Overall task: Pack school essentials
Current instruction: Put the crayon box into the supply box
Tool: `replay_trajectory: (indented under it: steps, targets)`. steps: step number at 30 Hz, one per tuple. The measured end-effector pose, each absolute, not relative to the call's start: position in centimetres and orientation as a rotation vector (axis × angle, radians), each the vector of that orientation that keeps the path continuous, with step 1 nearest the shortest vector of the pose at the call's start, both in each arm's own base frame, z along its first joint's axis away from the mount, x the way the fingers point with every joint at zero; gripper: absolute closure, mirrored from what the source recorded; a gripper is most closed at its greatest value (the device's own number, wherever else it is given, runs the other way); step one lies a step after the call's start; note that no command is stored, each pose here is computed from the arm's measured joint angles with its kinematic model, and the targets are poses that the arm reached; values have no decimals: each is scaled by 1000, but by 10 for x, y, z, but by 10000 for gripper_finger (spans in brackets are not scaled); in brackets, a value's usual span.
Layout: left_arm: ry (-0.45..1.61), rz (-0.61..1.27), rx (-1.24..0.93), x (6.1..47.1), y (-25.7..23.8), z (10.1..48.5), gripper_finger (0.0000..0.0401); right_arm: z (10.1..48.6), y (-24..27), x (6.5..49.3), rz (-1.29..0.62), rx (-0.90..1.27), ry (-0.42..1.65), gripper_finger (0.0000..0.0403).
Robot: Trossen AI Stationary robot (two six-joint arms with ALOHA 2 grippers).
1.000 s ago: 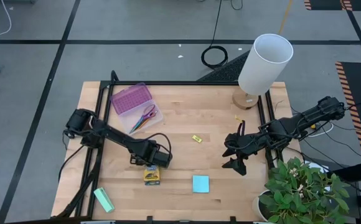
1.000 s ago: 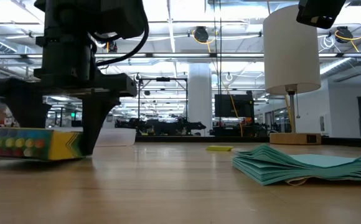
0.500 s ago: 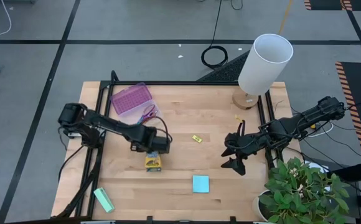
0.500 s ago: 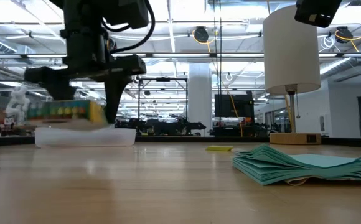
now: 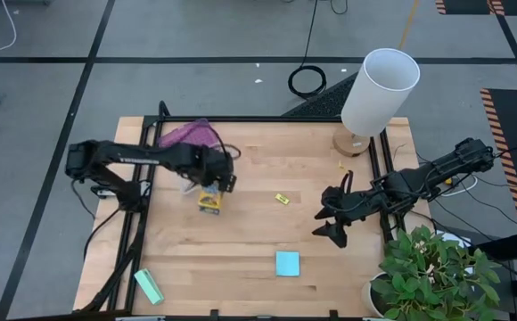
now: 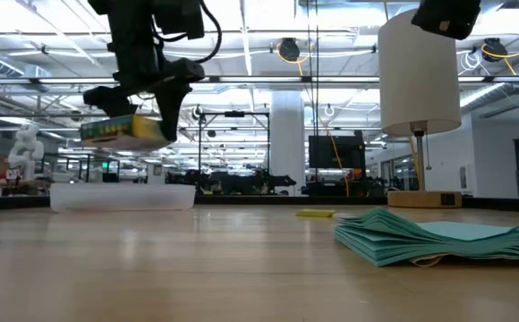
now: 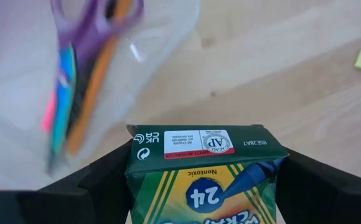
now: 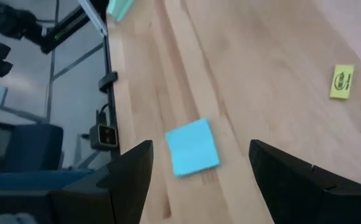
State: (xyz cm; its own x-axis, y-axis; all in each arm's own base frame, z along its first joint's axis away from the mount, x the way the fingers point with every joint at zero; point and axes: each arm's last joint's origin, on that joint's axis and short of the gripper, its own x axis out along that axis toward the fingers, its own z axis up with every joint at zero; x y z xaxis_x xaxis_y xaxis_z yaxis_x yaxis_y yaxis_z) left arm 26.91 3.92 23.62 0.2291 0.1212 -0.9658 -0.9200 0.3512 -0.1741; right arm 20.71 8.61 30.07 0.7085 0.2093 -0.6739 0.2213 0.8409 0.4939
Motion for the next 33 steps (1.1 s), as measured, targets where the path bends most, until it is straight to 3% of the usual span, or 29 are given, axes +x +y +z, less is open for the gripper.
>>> replay_trajectory:
  steps: [21,33]
  targets:
    - [1247,525,-391,218,137,254,89,308,58,223,-274,806,582,145]
    - [1208,449,-301,212,152,241,89,310,51,226,-358,852,507,145]
